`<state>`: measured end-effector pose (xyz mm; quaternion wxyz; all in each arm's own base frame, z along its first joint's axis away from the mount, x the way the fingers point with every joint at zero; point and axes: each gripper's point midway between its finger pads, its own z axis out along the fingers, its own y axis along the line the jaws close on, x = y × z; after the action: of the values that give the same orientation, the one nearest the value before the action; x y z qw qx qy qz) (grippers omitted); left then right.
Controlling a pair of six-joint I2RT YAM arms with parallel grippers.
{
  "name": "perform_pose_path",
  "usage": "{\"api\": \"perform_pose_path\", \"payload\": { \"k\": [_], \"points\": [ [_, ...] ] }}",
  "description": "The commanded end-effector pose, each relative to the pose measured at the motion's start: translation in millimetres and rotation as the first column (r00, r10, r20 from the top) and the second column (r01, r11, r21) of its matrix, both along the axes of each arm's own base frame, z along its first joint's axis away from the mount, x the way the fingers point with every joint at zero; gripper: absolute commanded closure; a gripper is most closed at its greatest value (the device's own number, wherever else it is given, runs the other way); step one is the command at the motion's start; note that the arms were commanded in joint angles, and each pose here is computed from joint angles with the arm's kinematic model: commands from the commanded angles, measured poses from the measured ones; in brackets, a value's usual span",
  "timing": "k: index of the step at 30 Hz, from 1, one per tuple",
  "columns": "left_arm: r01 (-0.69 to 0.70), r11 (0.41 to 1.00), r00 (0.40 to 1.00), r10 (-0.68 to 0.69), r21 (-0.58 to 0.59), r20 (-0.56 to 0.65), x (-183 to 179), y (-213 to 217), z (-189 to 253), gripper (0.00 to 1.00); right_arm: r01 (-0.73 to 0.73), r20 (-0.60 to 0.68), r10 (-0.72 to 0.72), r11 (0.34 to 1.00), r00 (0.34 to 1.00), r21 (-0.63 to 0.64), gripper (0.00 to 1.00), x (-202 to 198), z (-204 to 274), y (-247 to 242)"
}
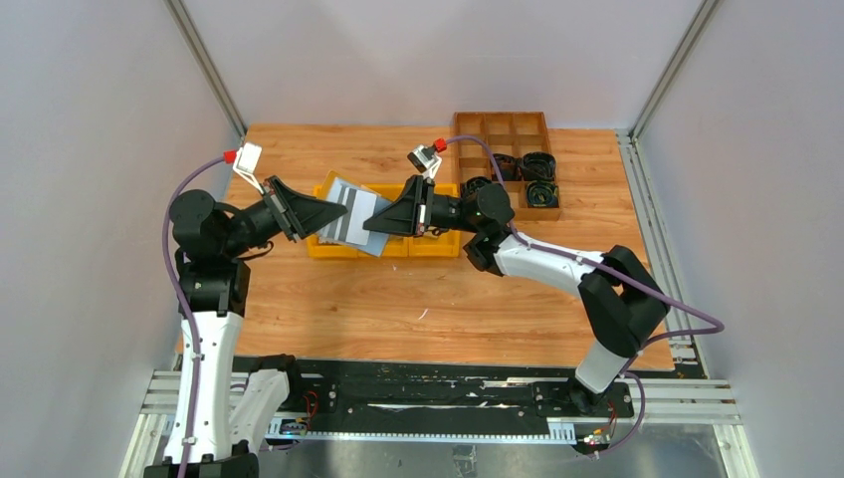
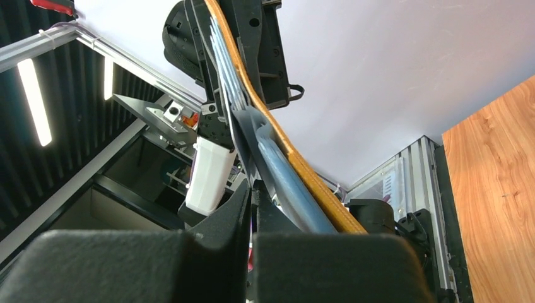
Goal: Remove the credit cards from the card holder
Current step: Remove the credit card from the card holder.
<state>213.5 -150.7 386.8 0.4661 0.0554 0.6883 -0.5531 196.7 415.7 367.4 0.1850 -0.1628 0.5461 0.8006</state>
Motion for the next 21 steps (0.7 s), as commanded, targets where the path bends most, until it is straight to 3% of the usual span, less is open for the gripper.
{"api": "perform_pose_path", "payload": {
  "k": [1,13,18,21],
  "points": [
    [-0.032,0.997,0.992,0.023,0.068,0.123,-2.9,3.4,20.3,1.0,0.0,0.05,-0.002,1.0,0.999,0.028,1.0,-7.0,9.1,-10.0],
    [-0.249,0.942,0.94,0.18,0.226,0.288,8.5,27.8,36.8,1.0,0.052,0.048,-0.051,0.998,0.998,-0.022,1.0,1.1,-8.8,-27.3],
    [-0.37,0.884,0.892,0.253,0.285,0.374,16.2,44.3,46.2,1.0,0.082,0.05,-0.079,0.995,0.996,-0.051,1.0,9.9,-15.8,-37.1],
    [-0.494,0.81,0.838,0.346,0.317,0.421,26.2,64.9,49.9,1.0,0.118,0.067,-0.109,0.983,0.992,-0.138,1.0,21.3,-36.3,-34.6]
  ]
}}
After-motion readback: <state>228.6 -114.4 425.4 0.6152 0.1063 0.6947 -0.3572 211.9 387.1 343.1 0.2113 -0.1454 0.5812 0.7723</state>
